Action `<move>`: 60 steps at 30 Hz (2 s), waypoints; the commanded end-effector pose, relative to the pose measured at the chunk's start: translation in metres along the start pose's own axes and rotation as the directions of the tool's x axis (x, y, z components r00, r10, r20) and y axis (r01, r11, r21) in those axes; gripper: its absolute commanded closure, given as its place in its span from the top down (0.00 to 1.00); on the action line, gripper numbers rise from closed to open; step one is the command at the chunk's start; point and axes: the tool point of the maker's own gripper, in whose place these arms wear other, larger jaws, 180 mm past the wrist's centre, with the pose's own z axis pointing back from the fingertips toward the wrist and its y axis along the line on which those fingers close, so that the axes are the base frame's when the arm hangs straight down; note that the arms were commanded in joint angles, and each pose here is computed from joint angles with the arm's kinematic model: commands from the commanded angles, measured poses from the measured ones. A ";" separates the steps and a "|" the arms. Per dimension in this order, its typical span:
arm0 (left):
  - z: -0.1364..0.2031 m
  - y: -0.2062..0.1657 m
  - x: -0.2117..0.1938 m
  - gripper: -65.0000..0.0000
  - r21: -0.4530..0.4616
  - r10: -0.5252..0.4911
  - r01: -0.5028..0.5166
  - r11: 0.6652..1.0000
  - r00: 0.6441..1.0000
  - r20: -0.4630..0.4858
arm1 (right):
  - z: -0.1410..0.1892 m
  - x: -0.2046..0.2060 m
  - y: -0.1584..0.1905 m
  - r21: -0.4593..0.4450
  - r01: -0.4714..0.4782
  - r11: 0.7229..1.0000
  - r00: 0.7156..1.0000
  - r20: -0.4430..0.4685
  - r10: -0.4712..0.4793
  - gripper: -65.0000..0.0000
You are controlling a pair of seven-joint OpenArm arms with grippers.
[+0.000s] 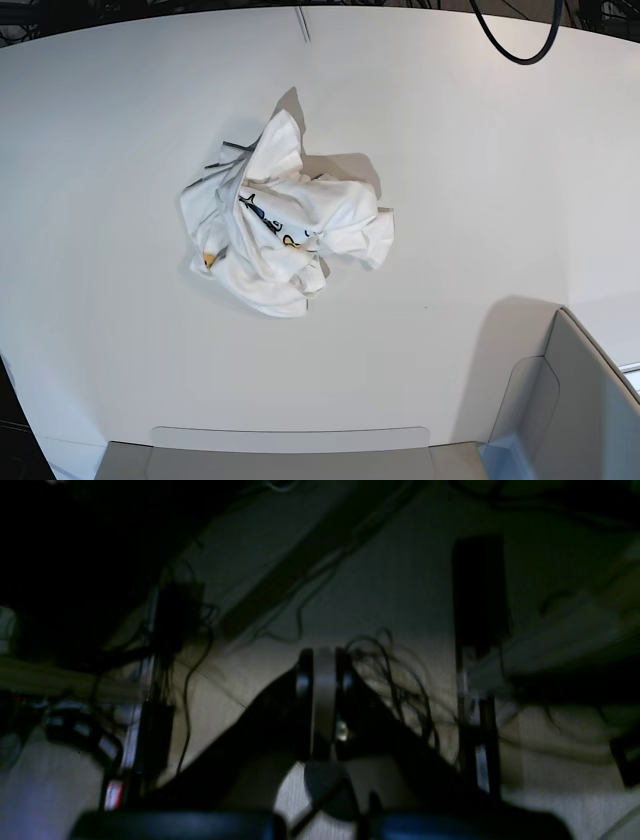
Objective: Layout the t-shirt on the table in an organized manner, then fold the t-shirt properly
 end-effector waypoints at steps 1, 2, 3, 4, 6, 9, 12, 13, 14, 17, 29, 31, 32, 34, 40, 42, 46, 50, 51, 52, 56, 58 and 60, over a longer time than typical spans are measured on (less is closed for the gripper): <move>0.006 0.003 0.013 0.00 0.021 -0.007 0.005 1.000 0.997 0.079 | 0.012 -0.006 -0.003 -0.010 -0.003 1.000 1.000 0.001 0.003 0.00; 0.006 0.004 0.017 0.00 0.039 0.001 -0.005 0.999 0.995 0.100 | 0.013 -0.006 -0.004 -0.011 -0.005 1.000 1.000 0.002 0.005 0.00; 0.011 0.005 0.018 0.00 0.054 0.008 -0.014 0.998 0.994 0.108 | 0.012 -0.003 -0.003 -0.009 -0.005 1.000 1.000 0.014 0.005 0.00; 0.013 0.004 0.021 0.00 0.065 0.014 -0.022 0.998 0.993 0.121 | 0.012 0.000 -0.003 -0.013 -0.001 1.000 1.000 0.027 0.001 0.00; 0.016 0.006 0.034 0.00 0.091 0.019 -0.035 0.995 0.984 0.177 | 0.015 0.007 -0.004 -0.037 0.026 0.999 0.997 0.067 -0.023 0.00; 0.030 0.013 0.058 0.00 0.119 0.005 -0.039 0.992 0.962 0.274 | 0.022 0.029 -0.002 -0.054 0.070 0.996 0.984 0.169 -0.060 0.00; 0.044 0.019 0.088 0.00 0.136 -0.016 -0.037 0.990 0.929 0.371 | 0.036 0.058 0.007 -0.027 0.093 0.995 0.957 0.278 -0.082 0.00; 0.049 0.019 0.096 0.00 0.140 -0.016 -0.042 0.989 0.921 0.390 | 0.040 0.066 0.010 -0.018 0.098 0.995 0.948 0.305 -0.088 0.00; 0.052 0.020 0.107 0.00 0.147 -0.022 -0.045 0.988 0.905 0.424 | 0.045 0.076 0.014 -0.007 0.105 0.994 0.936 0.338 -0.096 0.00; 0.062 0.024 0.136 0.00 0.165 -0.039 -0.051 0.985 0.866 0.499 | 0.059 0.104 0.022 0.020 0.120 0.993 0.902 0.416 -0.117 0.00; 0.063 0.033 0.210 0.01 0.196 -0.072 -0.087 0.977 0.727 0.682 | 0.111 0.215 0.037 0.103 0.149 0.983 0.723 0.667 -0.180 0.00; 0.064 0.035 0.223 0.01 0.199 -0.080 -0.091 0.976 0.698 0.712 | 0.119 0.232 0.038 0.115 0.148 0.982 0.689 0.700 -0.186 0.00; 0.064 0.035 0.230 0.01 0.198 -0.082 -0.093 0.976 0.681 0.728 | 0.123 0.242 0.038 0.120 0.149 0.982 0.669 0.719 -0.189 0.01; 0.065 0.036 0.240 0.01 0.197 -0.087 -0.096 0.976 0.657 0.749 | 0.127 0.259 0.039 0.130 0.146 0.981 0.630 0.752 -0.194 0.01; 0.057 0.040 0.276 0.15 0.200 -0.094 -0.119 0.972 0.586 0.805 | 0.125 0.310 0.045 0.169 0.133 0.977 0.610 0.763 -0.215 0.01; 0.050 0.042 0.290 0.17 0.204 -0.092 -0.134 0.970 0.573 0.814 | 0.121 0.328 0.049 0.187 0.114 0.976 0.632 0.744 -0.217 0.01; 0.032 0.046 0.317 0.19 0.193 -0.063 -0.162 0.968 0.586 0.808 | 0.119 0.365 0.056 0.217 0.066 0.974 0.652 0.730 -0.206 0.01; 0.015 0.048 0.345 0.20 0.168 -0.007 -0.191 0.967 0.639 0.769 | 0.110 0.385 0.060 0.222 0.039 0.974 0.664 0.722 -0.191 0.12; 0.012 0.049 0.348 0.21 0.163 0.007 -0.196 0.967 0.658 0.753 | 0.107 0.389 0.061 0.224 0.034 0.974 0.664 0.723 -0.190 0.17; 0.008 0.050 0.350 0.22 0.162 0.017 -0.199 0.967 0.678 0.735 | 0.104 0.389 0.062 0.226 0.032 0.974 0.668 0.720 -0.189 0.22; -0.007 0.051 0.356 0.23 0.158 0.048 -0.217 0.963 0.719 0.694 | 0.100 0.394 0.067 0.242 0.031 0.970 0.667 0.718 -0.200 0.32; -0.013 0.051 0.355 0.23 0.157 0.057 -0.219 0.963 0.735 0.675 | 0.100 0.400 0.072 0.259 0.026 0.965 0.653 0.727 -0.213 0.32; -0.017 0.051 0.355 0.23 0.156 0.065 -0.223 0.962 0.744 0.665 | 0.094 0.400 0.081 0.280 0.022 0.960 0.673 0.705 -0.221 0.32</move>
